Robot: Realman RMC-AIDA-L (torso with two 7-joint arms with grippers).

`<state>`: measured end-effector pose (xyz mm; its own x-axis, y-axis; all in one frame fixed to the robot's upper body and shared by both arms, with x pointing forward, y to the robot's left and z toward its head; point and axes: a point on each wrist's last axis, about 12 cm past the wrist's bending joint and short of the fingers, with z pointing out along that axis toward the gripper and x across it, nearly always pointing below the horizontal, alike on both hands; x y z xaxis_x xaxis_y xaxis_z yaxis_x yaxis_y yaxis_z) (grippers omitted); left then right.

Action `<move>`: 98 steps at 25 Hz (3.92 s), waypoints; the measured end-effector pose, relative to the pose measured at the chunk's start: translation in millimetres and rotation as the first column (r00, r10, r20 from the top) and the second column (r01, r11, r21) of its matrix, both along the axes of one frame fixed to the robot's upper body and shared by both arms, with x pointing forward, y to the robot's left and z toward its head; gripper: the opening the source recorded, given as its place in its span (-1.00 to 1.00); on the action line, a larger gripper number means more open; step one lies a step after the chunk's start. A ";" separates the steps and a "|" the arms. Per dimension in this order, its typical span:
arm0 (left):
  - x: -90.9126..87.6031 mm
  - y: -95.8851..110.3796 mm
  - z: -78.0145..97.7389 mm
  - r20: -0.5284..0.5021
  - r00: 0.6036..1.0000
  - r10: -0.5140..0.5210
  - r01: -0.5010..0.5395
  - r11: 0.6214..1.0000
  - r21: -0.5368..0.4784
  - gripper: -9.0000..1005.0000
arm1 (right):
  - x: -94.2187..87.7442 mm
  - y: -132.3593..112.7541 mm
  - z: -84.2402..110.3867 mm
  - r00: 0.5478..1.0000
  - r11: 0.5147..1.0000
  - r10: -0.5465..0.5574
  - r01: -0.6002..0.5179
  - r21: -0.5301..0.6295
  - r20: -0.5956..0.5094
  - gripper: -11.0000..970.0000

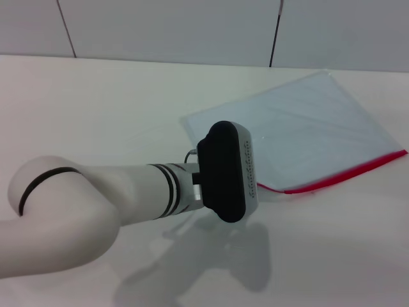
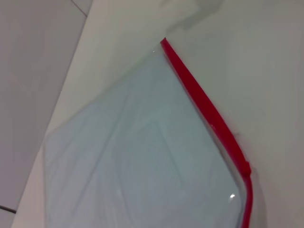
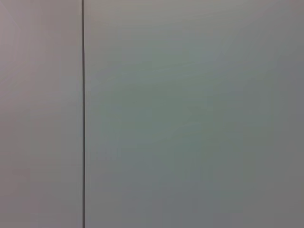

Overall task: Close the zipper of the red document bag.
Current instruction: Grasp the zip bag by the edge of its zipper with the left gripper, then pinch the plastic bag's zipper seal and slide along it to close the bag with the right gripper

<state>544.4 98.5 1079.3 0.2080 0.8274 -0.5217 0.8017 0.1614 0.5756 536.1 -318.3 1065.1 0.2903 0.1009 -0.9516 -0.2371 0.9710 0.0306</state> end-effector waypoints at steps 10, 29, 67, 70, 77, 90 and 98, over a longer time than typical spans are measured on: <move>3.6 3.0 -2.3 -0.011 1.000 0.029 -0.029 0.999 -0.015 -0.52 | 0.0 0.0 0.0 1.000 1.000 0.000 0.000 0.000 0.000 0.63; -5.8 23.8 -7.2 0.207 0.970 0.126 -0.082 0.975 -0.209 -0.88 | 9.9 54.9 6.5 0.905 0.794 0.426 -0.366 -0.485 0.014 0.60; -19.4 22.8 -1.5 0.244 0.963 0.116 -0.057 0.970 -0.237 -0.88 | 39.4 94.4 -1.7 0.766 0.329 0.592 -0.514 -0.792 -0.252 0.29; -19.7 22.7 -1.6 0.243 0.963 0.115 -0.056 0.970 -0.237 -0.88 | 40.6 93.3 -2.9 0.773 0.327 0.579 -0.512 -0.794 -0.260 0.15; -20.8 22.0 -2.3 0.242 0.964 0.111 -0.053 0.970 -0.236 -0.88 | 42.8 91.6 -5.0 0.785 0.323 0.556 -0.508 -0.799 -0.275 -0.36; -20.6 21.8 -2.2 0.242 0.964 0.111 -0.052 0.971 -0.235 -0.88 | 43.2 91.1 -4.6 0.786 0.322 0.555 -0.506 -0.800 -0.274 -0.60; -20.3 22.4 -2.6 0.242 0.964 0.112 -0.054 0.971 -0.234 -0.88 | 41.3 89.1 -6.4 0.785 0.319 0.553 -0.510 -0.799 -0.280 -0.66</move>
<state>524.1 120.8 1076.7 0.2920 0.7156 -0.6346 0.6140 0.3685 0.6980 577.3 -229.2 1058.8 0.5117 -0.5395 -0.6686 -0.6921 0.2023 -0.6929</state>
